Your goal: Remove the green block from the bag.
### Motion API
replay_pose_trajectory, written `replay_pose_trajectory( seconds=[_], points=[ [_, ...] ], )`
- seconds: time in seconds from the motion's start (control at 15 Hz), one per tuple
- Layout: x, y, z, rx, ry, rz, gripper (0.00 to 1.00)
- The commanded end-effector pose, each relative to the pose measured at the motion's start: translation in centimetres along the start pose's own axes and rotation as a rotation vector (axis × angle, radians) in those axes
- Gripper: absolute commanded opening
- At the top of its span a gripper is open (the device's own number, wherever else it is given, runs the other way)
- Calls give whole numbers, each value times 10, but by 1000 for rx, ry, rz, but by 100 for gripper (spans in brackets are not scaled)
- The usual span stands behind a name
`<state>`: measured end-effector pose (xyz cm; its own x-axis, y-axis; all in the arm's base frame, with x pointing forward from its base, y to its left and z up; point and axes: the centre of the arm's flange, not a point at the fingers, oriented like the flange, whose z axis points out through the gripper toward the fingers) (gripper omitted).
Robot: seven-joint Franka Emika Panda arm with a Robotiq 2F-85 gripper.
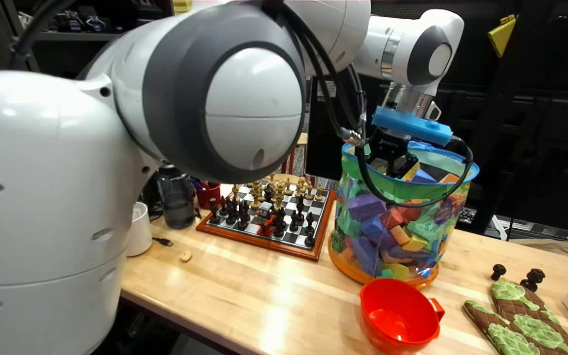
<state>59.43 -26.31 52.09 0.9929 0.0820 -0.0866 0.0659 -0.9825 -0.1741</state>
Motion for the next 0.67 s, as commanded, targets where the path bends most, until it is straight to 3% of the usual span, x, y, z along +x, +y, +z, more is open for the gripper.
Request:
replay_pose_trajectory(
  seconds=[0.0, 0.6],
  points=[
    [0, 2, -13, 25, 0, 6, 22],
    [2, -5, -36, -3, 49, 42, 19]
  ],
)
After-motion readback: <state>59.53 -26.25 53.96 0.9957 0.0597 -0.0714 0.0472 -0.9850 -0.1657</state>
